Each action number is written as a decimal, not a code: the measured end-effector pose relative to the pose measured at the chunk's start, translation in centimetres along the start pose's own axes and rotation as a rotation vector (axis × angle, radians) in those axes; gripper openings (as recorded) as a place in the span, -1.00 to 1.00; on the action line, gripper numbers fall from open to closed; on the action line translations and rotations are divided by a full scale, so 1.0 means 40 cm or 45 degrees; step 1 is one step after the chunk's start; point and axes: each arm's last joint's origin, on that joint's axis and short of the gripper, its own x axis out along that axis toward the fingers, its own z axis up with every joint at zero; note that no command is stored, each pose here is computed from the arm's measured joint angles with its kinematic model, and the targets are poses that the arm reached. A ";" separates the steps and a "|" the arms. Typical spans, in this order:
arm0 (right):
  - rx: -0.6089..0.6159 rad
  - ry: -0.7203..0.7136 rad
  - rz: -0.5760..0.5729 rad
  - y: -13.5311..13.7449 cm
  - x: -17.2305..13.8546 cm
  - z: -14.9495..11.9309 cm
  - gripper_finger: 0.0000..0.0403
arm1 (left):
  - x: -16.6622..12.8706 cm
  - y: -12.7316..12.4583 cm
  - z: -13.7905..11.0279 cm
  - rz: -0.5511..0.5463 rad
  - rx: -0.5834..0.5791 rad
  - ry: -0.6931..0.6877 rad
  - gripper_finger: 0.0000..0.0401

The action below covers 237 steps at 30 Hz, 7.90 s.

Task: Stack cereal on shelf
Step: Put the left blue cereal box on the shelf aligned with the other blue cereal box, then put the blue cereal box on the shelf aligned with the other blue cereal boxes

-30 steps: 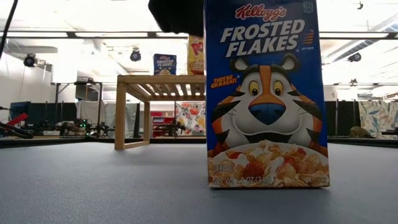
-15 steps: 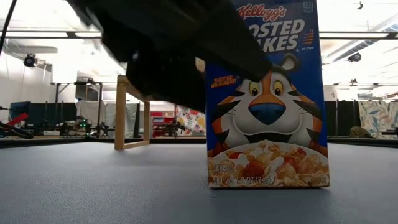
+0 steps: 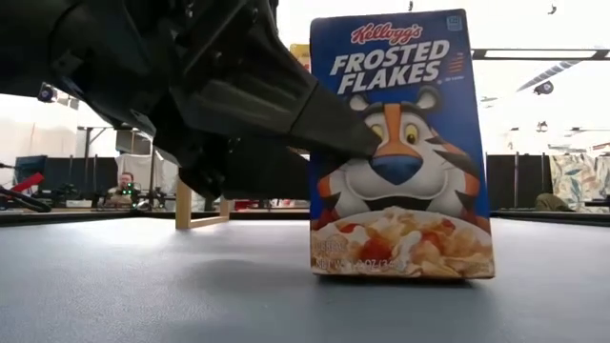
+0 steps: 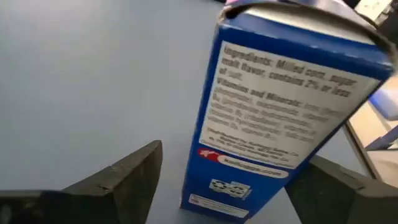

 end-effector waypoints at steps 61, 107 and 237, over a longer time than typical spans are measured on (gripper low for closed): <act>-0.133 -0.098 0.009 0.008 -0.003 0.018 0.45 | -0.576 0.466 0.323 0.569 0.308 -0.742 -0.05; -0.099 -0.074 0.016 0.008 0.001 0.012 0.45 | -0.517 0.779 0.447 0.428 0.368 -0.240 -0.05; 0.250 0.764 -0.128 0.548 0.179 -0.379 0.45 | -0.382 0.174 0.256 0.124 0.283 -0.432 0.37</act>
